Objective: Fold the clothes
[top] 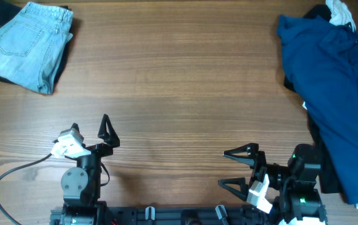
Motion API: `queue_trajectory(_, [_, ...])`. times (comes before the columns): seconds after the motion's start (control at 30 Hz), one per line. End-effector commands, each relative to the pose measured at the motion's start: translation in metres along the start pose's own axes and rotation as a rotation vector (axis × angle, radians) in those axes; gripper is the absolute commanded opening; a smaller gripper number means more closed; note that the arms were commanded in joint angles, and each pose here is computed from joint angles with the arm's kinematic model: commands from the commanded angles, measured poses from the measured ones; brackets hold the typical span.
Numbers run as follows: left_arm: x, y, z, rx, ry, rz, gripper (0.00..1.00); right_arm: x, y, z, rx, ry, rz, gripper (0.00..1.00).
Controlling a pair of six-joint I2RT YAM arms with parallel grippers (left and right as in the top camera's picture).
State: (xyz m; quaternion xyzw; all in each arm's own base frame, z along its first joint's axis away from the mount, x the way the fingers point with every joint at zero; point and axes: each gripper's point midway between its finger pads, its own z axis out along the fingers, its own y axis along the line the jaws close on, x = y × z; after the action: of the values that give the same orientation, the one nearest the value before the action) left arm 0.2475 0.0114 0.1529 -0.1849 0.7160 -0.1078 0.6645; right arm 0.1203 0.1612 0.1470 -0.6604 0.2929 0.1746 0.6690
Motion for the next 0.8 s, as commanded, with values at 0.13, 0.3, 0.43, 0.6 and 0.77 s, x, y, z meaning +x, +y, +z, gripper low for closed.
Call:
queue_trajectory(0.13, [0.001, 0.001, 0.000, -0.002, 0.006, 0.012, 1.00, -0.010, 0.000, -0.001, -0.006, -0.056, 0.025, 1.00])
queue_trajectory(0.3, [0.001, 0.001, 0.000, -0.002, 0.006, 0.012, 1.00, -0.015, 0.002, -0.001, -0.012, -0.085, 0.048, 1.00])
queue_trajectory(0.43, [0.001, 0.001, 0.000, -0.002, 0.006, 0.012, 1.00, -0.018, 0.004, -0.001, -0.016, -0.102, 0.090, 1.00])
queue_trajectory(0.6, [0.001, 0.001, 0.000, -0.002, 0.006, 0.012, 1.00, -0.019, 0.004, -0.001, -0.037, -0.105, 0.460, 1.00])
queue_trajectory(0.77, [-0.006, -0.002, 0.000, 0.012, -0.026, 0.008, 1.00, -0.023, -0.010, -0.002, -0.070, -0.098, 0.911, 1.00])
